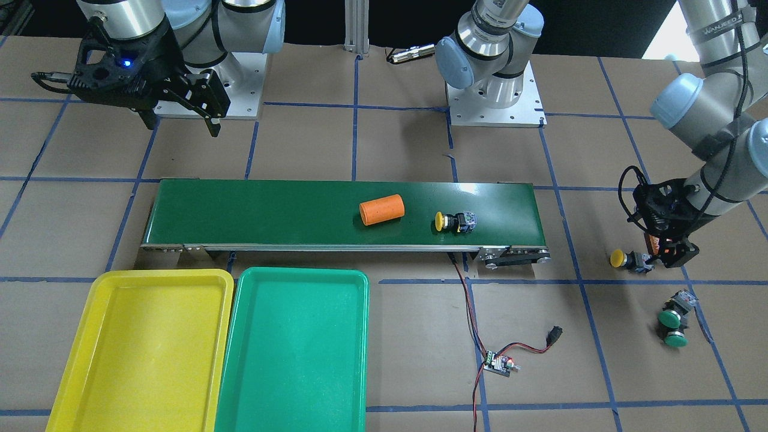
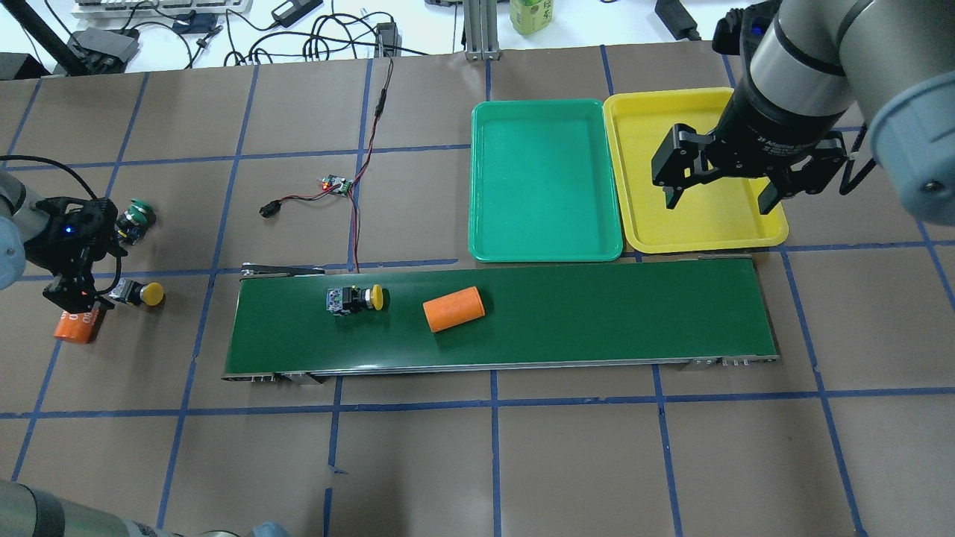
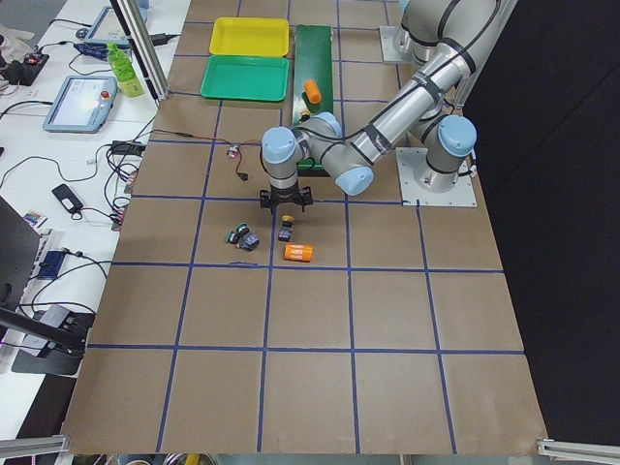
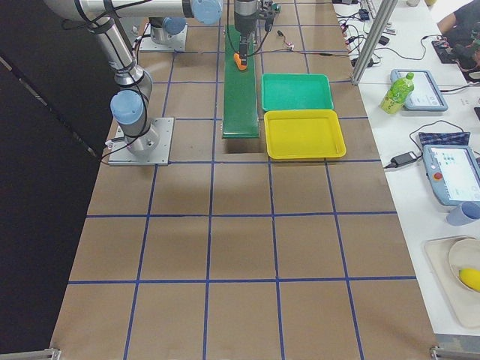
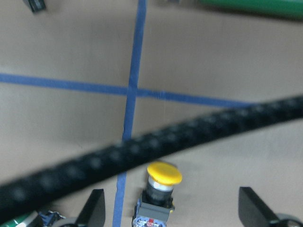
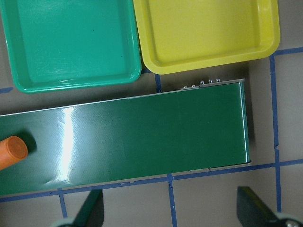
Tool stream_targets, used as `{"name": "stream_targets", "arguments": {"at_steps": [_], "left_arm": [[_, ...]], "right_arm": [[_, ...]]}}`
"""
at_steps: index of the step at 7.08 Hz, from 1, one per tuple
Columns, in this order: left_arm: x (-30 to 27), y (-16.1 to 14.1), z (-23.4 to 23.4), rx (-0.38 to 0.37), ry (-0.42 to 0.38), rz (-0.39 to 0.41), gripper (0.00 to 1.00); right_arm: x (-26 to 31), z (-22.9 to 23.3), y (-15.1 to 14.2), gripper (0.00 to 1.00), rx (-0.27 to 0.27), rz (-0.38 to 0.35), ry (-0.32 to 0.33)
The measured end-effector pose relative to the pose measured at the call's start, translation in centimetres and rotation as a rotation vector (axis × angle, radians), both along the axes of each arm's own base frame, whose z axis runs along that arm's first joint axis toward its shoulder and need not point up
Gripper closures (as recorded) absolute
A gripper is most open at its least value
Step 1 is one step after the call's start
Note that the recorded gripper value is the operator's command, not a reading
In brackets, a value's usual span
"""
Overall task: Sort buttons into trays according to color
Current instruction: 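Return the left gripper to the table and grasp another yellow button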
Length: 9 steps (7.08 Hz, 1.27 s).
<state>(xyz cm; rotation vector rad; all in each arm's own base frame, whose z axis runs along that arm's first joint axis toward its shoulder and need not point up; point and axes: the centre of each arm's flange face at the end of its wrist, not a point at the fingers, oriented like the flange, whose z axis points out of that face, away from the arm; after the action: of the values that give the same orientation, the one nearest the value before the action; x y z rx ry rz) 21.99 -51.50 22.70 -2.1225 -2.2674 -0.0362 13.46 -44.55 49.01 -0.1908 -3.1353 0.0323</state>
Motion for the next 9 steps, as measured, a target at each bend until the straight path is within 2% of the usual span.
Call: {"name": "stream_targets", "arguments": {"at_steps": [3, 4, 5, 6, 7, 9], "left_arm": [[1.3, -1.0, -3.7, -0.007, -0.002, -0.006, 0.00], [1.3, -1.0, -4.3, 0.000, 0.001, -0.005, 0.07], [1.2, -0.9, -4.7, 0.004, 0.007, -0.003, 0.41], [1.2, -0.9, -5.1, 0.003, 0.012, -0.002, 0.80], [1.1, -0.8, -5.5, -0.001, 0.012, -0.003, 1.00], [0.9, -0.8, -4.8, -0.016, 0.000, 0.001, 1.00]], "right_arm": [[0.0, 0.0, 0.0, 0.00, 0.000, 0.000, 0.000], [0.0, 0.0, 0.0, 0.00, 0.001, 0.000, 0.000], [0.0, 0.0, 0.0, 0.00, 0.002, 0.000, 0.001], [0.0, 0.0, 0.0, 0.00, 0.002, 0.000, 0.001], [0.0, 0.0, 0.0, 0.00, -0.001, 0.001, 0.001], [0.0, 0.1, -0.1, 0.00, -0.007, 0.001, 0.000]]}}
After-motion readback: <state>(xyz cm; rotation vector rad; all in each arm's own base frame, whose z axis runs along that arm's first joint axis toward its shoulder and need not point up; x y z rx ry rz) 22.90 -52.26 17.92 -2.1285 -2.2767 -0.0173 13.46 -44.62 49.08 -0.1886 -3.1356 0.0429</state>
